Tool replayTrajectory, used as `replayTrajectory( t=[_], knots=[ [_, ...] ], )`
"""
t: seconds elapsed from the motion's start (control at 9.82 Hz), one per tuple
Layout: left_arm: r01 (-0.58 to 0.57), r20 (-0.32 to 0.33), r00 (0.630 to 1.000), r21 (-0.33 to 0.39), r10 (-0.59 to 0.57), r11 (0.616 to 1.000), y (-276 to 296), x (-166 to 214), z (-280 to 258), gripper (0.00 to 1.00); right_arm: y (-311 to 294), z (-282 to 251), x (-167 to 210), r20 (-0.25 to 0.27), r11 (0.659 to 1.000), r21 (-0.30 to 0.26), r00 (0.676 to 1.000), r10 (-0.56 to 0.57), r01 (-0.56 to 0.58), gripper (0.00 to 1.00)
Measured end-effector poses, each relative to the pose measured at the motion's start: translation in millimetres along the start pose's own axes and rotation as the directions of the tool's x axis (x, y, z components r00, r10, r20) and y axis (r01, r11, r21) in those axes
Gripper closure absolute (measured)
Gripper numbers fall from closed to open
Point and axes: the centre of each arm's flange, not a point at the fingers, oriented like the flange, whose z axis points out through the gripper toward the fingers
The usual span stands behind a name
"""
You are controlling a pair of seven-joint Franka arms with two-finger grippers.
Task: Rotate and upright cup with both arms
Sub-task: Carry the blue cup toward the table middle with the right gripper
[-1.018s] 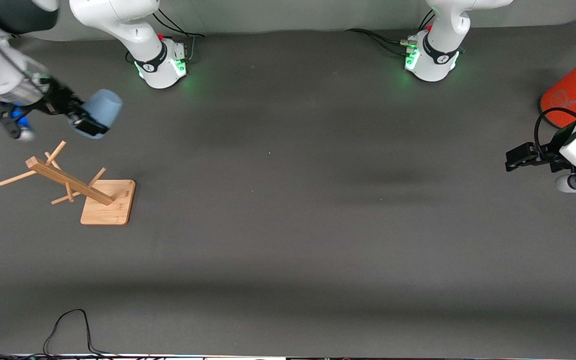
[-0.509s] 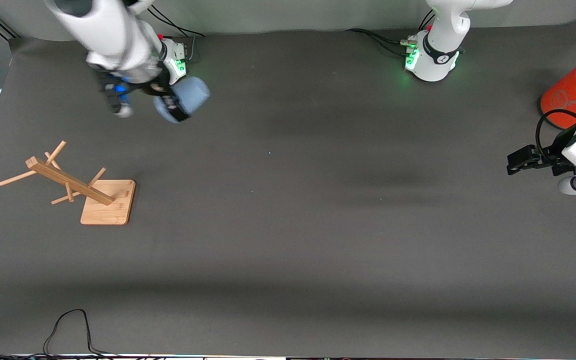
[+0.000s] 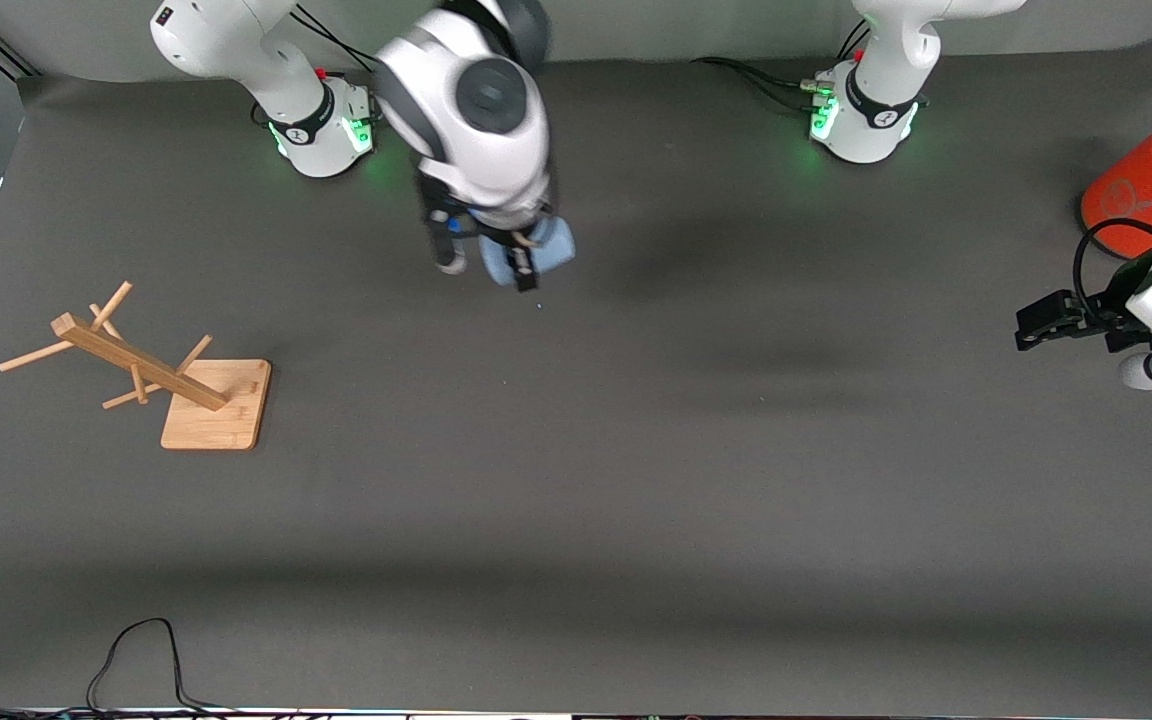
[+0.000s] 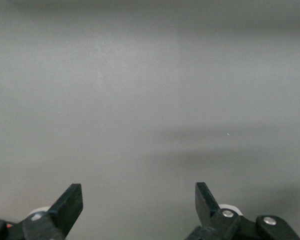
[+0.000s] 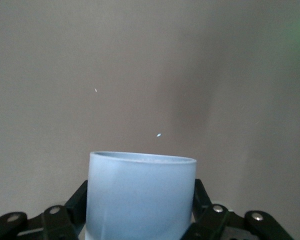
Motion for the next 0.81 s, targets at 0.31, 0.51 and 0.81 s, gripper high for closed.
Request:
replayTrajectory(
  t=[0.31, 0.51, 0.81],
  knots=[
    [-0.001, -0.01, 1.0, 0.0, 0.001, 1.0, 0.4, 0.7, -4.5, 0.0, -13.0, 82.9, -70.7, -0.068, 0.994, -0.003, 0.992, 0.106, -0.107, 0.17],
    [-0.001, -0.011, 1.0, 0.0, 0.001, 1.0, 0.5, 0.8, -5.2, 0.0, -24.5, 127.3, -91.6, -0.1, 0.985, -0.001, 0.98, 0.171, -0.172, 0.17],
    [0.0, -0.006, 1.0, 0.0, 0.0, 1.0, 0.1, 2.1, -2.1, 0.0, -39.3, 172.1, -100.9, -0.128, 0.973, 0.007, 0.965, 0.231, -0.232, 0.17]
  ],
)
